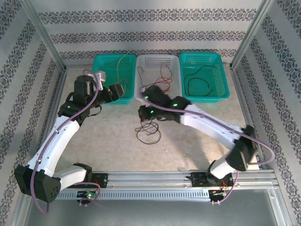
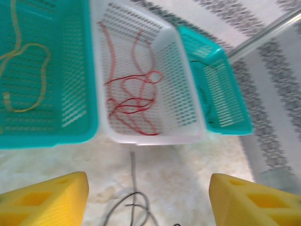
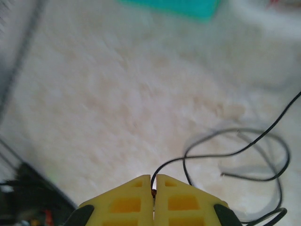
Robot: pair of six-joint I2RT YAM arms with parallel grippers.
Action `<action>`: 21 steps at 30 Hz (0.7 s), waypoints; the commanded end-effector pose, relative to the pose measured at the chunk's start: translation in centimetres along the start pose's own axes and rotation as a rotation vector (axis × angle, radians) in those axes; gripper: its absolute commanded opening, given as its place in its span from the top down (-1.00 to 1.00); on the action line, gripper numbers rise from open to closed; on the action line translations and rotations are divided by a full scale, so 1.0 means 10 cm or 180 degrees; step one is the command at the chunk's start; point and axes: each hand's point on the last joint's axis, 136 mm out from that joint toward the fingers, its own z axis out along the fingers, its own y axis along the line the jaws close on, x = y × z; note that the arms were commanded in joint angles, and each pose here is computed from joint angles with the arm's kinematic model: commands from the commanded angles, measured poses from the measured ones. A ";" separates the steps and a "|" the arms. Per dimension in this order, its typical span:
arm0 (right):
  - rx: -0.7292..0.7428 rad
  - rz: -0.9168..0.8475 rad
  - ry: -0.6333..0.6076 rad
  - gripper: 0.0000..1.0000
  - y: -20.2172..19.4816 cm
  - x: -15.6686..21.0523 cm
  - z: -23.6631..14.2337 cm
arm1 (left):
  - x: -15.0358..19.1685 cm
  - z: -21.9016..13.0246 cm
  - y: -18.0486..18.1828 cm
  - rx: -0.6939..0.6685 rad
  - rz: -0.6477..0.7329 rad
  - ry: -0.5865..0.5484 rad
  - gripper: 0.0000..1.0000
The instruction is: Untangle the cables
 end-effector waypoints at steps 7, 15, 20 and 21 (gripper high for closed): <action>-0.0877 0.0370 -0.0979 1.00 0.11 -0.86 -1.20 | -0.16 -0.15 -1.02 0.1523 0.0310 -0.0185 -0.31; -0.1237 0.0367 -0.1393 1.00 0.25 -1.21 -1.81 | 0.10 -0.22 -1.66 0.2245 0.0670 0.0014 -0.39; -0.1319 0.0340 -0.1463 1.00 0.32 -1.28 -1.95 | 0.31 -0.08 -1.73 0.2140 0.0842 0.0163 -0.39; -0.1320 0.0334 -0.1482 1.00 0.33 -1.28 -1.97 | 0.34 -0.06 -1.75 0.2141 0.0853 0.0186 -0.39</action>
